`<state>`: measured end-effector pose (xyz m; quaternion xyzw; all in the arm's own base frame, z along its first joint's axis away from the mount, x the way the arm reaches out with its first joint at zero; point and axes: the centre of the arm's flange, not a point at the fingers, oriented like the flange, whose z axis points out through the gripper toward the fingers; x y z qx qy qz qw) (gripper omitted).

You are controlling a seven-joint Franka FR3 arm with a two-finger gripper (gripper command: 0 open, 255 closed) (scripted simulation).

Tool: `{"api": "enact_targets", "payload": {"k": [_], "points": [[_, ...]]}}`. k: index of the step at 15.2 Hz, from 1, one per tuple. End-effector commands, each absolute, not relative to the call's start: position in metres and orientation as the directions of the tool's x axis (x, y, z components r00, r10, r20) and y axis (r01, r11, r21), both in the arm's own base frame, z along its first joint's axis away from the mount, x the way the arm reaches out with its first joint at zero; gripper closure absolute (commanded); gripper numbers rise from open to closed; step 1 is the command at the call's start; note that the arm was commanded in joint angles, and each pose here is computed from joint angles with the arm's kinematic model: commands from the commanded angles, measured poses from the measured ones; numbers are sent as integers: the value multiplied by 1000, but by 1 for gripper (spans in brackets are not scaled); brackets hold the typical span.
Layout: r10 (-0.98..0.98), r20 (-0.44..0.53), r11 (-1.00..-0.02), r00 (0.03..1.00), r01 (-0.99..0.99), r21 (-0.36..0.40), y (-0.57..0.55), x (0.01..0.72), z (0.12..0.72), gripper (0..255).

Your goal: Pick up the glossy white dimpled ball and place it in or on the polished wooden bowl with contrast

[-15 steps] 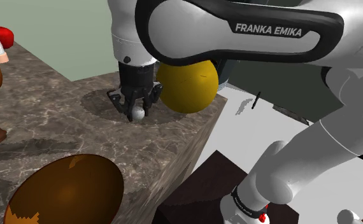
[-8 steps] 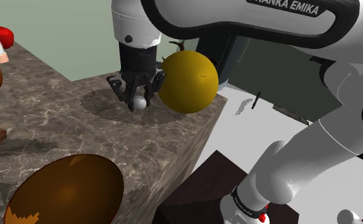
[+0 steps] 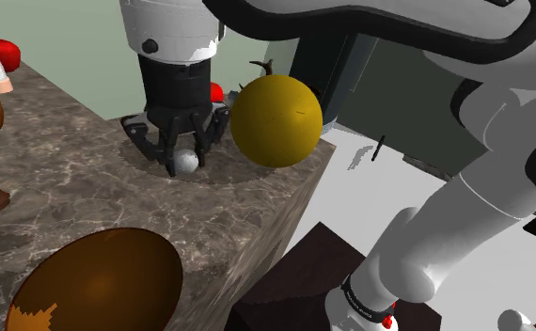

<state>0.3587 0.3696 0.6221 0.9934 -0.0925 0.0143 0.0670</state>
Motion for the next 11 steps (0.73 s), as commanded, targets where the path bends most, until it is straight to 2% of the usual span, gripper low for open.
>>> {"api": "enact_targets", "payload": {"k": [1, 11], "points": [[-184, 41, -974, 982, -188, 130, 395, 348, 619, 255], [-184, 41, -974, 982, -188, 130, 513, 294, 621, 255]]}}
